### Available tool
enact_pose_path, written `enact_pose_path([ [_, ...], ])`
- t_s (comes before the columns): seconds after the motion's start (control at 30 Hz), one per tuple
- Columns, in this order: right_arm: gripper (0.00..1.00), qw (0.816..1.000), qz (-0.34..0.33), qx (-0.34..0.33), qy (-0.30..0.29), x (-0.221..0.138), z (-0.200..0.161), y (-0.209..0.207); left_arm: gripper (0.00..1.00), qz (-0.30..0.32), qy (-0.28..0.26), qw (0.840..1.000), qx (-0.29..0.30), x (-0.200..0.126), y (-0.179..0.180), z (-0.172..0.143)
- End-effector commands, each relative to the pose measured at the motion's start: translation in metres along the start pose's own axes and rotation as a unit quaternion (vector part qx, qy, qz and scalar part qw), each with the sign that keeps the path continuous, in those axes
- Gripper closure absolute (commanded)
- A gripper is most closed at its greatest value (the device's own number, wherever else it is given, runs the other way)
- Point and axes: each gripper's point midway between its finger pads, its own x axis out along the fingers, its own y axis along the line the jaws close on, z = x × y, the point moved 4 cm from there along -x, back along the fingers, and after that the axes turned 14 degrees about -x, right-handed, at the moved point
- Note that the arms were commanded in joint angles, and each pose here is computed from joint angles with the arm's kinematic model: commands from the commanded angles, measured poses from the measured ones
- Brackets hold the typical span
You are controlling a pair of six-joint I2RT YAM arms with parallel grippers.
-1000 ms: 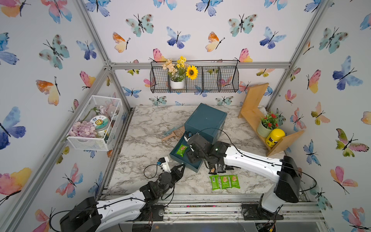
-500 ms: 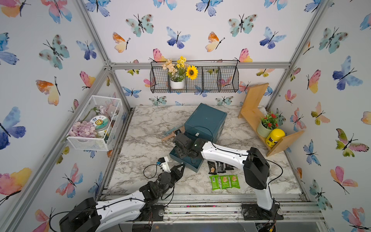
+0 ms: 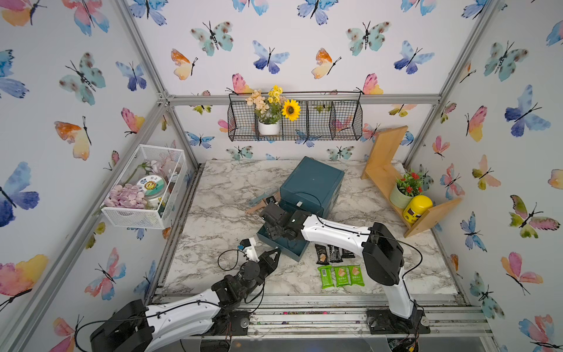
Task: Take the cookies out of the drawer
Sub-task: Pick up the cookie from the drawer.
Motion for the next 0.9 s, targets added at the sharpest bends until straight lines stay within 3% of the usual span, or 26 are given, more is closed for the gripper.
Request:
enact_pose_path([
  [0.0, 0.27, 0.999, -0.038, -0.007, 0.026, -0.005, -0.013, -0.016, 1.00, -0.013, -0.012, 1.000, -0.003, 0.001, -0.009, 0.004],
  [0.2, 0.27, 0.997, -0.073, -0.006, 0.025, -0.033, -0.025, -0.040, 1.00, -0.012, -0.010, 1.000, -0.002, 0.002, -0.009, 0.003],
  [0.33, 0.27, 0.998, -0.055, 0.020, 0.008, -0.041, -0.016, -0.038, 1.00, -0.011, -0.008, 1.000, -0.003, 0.003, -0.008, 0.002],
  [0.47, 0.28, 0.998, -0.012, 0.062, -0.010, -0.036, -0.005, -0.023, 1.00, -0.013, -0.008, 1.000, -0.004, 0.003, -0.009, 0.002],
  [0.87, 0.27, 0.993, -0.015, 0.117, 0.015, -0.007, -0.004, -0.003, 1.00, -0.011, -0.008, 1.000, -0.002, 0.003, -0.009, 0.002],
])
